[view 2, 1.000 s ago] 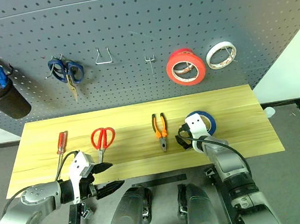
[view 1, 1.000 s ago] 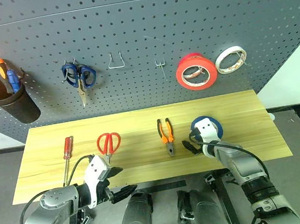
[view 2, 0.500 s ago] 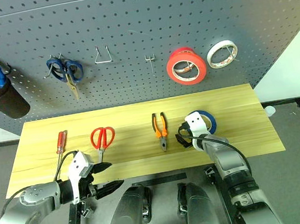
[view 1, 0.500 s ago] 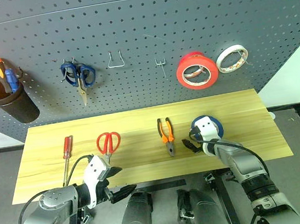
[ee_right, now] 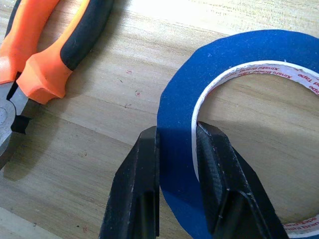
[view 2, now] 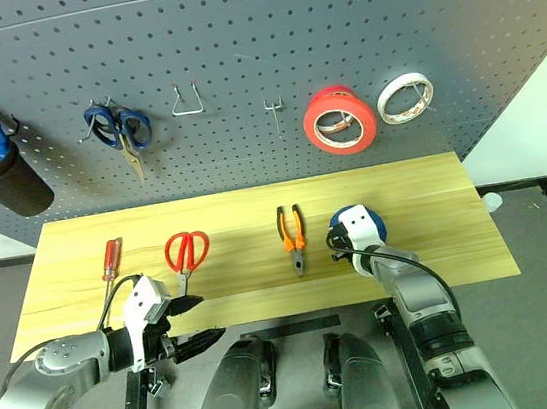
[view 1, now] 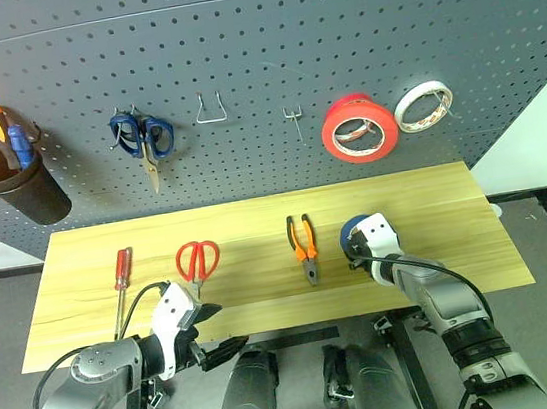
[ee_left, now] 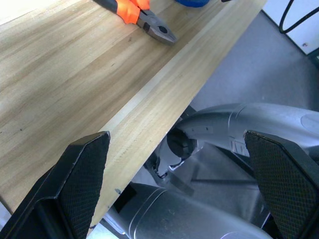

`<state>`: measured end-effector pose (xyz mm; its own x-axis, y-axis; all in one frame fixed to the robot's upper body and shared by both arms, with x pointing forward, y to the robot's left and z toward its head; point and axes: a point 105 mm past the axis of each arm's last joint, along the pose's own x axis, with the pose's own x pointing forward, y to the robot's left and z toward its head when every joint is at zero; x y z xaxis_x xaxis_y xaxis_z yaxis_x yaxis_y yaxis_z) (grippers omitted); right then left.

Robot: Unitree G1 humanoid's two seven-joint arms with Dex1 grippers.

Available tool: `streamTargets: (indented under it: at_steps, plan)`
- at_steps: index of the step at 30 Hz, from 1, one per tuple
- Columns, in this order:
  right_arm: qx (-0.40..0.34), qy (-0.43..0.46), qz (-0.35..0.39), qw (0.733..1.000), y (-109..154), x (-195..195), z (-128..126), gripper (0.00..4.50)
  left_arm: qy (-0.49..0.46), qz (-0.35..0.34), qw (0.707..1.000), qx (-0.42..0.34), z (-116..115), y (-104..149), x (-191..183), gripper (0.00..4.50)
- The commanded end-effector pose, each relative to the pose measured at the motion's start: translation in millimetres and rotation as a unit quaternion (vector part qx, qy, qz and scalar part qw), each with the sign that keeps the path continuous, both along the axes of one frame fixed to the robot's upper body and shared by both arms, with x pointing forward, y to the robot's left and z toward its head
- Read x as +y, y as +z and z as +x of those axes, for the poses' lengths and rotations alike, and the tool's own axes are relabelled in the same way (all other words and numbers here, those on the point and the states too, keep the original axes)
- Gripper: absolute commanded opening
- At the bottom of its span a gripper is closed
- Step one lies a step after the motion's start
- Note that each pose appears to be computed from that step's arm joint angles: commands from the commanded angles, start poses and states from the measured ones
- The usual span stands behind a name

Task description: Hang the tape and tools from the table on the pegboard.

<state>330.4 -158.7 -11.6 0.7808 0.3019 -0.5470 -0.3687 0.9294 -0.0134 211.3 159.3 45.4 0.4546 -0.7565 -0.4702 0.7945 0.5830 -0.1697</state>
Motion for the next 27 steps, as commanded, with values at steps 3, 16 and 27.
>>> streamTargets:
  at_steps: [3, 16, 27]
  plan:
    - [-0.027, 0.002, 0.01, 1.0, 11.7, -0.5, 2.9, 0.67, 0.0, -0.009, 1.0, -0.017, 4.8, 9.5, -0.1, 4.5]
    - [-0.12, 0.07, 0.076, 0.987, 76.2, 8.7, -25.5, 0.67, 0.009, -0.062, 0.996, -0.063, 19.7, 31.9, 3.3, 4.5]
    - [-0.154, 0.119, 0.136, 0.971, 112.7, 19.4, -54.7, 0.67, -0.009, -0.129, 0.974, -0.183, 10.5, 65.6, -8.4, 4.5]
